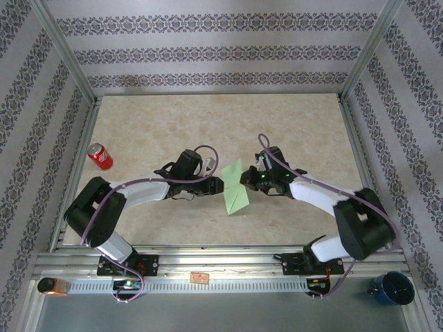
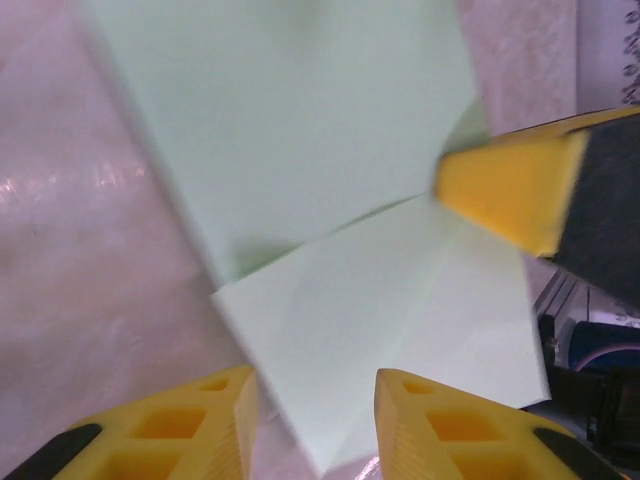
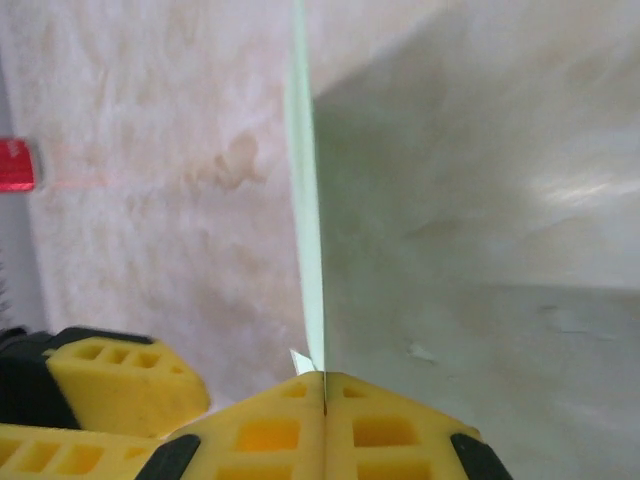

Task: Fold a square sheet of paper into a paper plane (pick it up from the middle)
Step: Turn over the paper at the center of the table.

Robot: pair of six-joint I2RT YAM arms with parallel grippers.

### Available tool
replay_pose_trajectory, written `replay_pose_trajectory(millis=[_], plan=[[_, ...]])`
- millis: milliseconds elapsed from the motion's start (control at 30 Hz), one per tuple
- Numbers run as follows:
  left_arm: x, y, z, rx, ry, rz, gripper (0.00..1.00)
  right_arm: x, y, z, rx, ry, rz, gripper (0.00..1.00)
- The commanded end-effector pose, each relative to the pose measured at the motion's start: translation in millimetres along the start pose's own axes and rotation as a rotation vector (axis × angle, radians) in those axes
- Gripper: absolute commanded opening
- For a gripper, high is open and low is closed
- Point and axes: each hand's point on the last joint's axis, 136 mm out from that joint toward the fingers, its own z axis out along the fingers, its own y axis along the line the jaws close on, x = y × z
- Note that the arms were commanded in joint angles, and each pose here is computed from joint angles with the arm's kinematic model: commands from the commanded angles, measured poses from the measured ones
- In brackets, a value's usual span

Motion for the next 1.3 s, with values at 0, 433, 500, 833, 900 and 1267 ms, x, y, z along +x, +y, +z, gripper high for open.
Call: replay_pose_trajectory(millis=[0, 433, 500, 833, 900, 1267], plan=[[-11, 3, -14, -0.024, -0.085, 0.069, 0.38, -20, -35, -43, 0.328, -0.109, -0.148, 0.0], [-17, 39, -58, -0.244, -0.247, 0.143, 0.55, -73, -16, -102, 0.979, -0.228, -0.728, 0.0], [-21, 44, -70, -0.287, -0.311, 0.149, 0.64, -74, -12, -91, 1.025, -0.235, -0.775, 0.0], [-19, 60, -100, -0.385, -0.418, 0.18, 1.0, -41, 1, 5, 1.052, -0.086, -0.819, 0.0], [-17, 65, -107, -0.418, -0.432, 0.142, 1.0, -29, 7, 22, 1.004, -0.058, -0.804, 0.0], [-9, 50, -135, -0.326, -0.545, 0.177, 1.0, 39, 43, 80, 0.543, 0.149, -0.609, 0.13]])
